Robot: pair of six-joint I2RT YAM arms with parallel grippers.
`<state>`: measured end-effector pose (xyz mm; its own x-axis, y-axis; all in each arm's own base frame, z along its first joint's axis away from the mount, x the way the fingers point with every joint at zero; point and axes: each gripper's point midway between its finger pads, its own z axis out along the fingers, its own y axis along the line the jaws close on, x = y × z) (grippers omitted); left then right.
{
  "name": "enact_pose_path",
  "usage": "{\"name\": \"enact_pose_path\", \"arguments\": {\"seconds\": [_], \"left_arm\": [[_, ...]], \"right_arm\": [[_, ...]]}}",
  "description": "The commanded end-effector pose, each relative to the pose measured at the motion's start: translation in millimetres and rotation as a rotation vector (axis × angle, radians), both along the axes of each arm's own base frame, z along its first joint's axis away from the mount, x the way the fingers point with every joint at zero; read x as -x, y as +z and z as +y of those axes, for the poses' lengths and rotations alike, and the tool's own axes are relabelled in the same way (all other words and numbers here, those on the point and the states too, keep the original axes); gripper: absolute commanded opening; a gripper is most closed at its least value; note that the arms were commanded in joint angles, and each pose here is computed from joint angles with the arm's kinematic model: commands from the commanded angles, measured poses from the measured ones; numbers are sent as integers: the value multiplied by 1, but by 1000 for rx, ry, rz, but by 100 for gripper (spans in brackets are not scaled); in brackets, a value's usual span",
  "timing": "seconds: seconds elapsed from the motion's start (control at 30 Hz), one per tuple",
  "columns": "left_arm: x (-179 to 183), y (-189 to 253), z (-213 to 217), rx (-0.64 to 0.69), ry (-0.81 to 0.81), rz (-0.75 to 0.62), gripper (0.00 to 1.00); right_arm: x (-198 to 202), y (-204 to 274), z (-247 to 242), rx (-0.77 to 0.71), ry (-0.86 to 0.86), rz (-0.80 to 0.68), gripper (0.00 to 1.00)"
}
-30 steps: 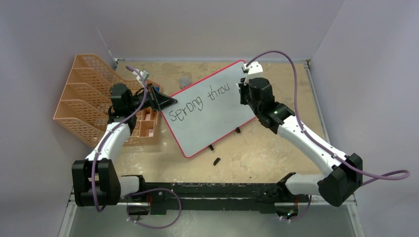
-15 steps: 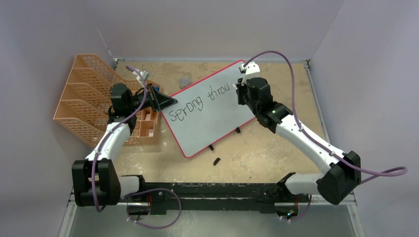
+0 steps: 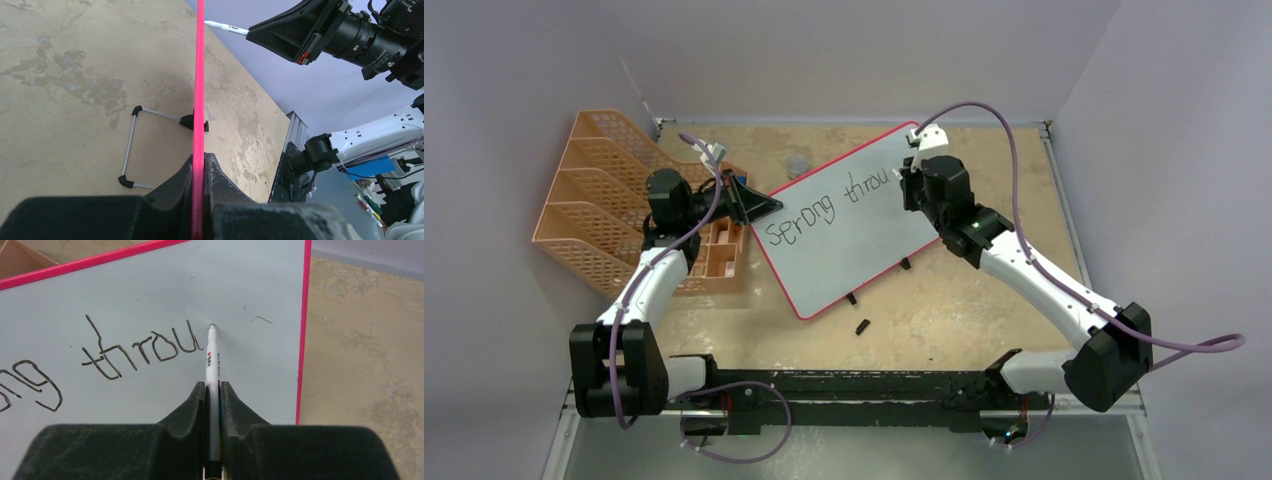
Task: Write a sentence on the whiteboard
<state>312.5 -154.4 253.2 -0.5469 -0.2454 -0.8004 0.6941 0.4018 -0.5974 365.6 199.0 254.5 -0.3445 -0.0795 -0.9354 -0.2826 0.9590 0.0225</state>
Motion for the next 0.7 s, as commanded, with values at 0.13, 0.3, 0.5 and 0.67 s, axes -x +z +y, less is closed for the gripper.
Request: {"name": "enact_pose_path", "arguments": {"seconds": [0.13, 0.3, 0.5, 0.67], "left_arm": [[11, 1, -11, -9, -92, -20, 0], [11, 1, -11, -8, -90, -19, 0], [10, 0, -11, -9, -88, -19, 0], [10, 0, -11, -9, -88, -19, 0]], "right_arm": [[-4, 37, 13, -68, 53, -85, 0], [-1, 37, 15, -73, 74, -82, 0], [2, 29, 17, -63, 92, -53, 0], [7, 19, 15, -49, 91, -21, 0]]}}
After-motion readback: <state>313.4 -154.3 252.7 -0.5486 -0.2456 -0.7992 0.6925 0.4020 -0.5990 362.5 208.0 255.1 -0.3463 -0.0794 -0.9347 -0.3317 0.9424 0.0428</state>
